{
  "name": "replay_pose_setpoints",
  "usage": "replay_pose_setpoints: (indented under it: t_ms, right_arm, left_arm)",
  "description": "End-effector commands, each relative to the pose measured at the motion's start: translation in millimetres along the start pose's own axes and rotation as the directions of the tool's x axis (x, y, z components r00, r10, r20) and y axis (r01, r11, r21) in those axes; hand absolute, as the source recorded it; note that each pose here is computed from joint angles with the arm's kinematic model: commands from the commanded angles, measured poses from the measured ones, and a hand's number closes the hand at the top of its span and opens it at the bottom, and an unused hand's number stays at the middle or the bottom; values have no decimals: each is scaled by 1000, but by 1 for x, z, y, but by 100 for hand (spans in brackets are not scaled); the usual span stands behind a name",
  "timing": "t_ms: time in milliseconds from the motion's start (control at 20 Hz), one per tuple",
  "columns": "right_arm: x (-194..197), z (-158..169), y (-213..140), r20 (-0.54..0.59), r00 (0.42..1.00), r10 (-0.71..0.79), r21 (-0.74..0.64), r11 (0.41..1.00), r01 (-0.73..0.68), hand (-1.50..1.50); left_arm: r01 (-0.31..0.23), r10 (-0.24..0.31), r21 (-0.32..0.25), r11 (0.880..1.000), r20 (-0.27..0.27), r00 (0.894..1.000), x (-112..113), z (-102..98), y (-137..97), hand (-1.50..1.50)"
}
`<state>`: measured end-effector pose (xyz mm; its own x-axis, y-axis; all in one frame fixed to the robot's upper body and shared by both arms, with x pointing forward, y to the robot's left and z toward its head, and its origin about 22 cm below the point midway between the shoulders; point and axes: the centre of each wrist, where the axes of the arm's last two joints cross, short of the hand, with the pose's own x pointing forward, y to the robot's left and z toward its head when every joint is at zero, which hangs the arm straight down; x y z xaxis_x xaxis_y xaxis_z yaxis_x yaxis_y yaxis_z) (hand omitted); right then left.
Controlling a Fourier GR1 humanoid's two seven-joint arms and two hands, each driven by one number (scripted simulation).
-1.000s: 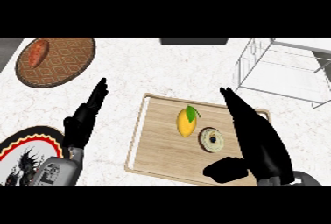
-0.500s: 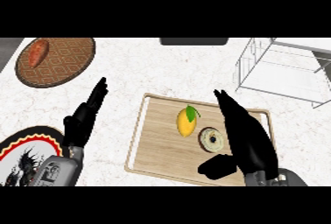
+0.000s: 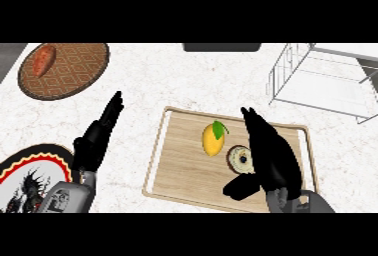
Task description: Pick the cupcake from the tray and place it in the tiered shelf
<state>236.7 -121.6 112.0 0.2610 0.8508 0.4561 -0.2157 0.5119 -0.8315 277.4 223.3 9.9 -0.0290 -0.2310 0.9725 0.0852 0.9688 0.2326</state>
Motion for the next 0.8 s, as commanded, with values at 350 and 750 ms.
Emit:
replay_pose_setpoints:
  t_ms: [350,750]
  right_arm:
    - [6,-15,17,-112,994,19,25,1000,-16,-150]
    - [-24,-6,27,-104,994,38,60,998,-32,-150]
  left_arm:
    - [19,-19,-3,1000,-11,1000,-5,-10,19,0]
    - [11,-11,-4,1000,-7,1000,0,7,12,0]
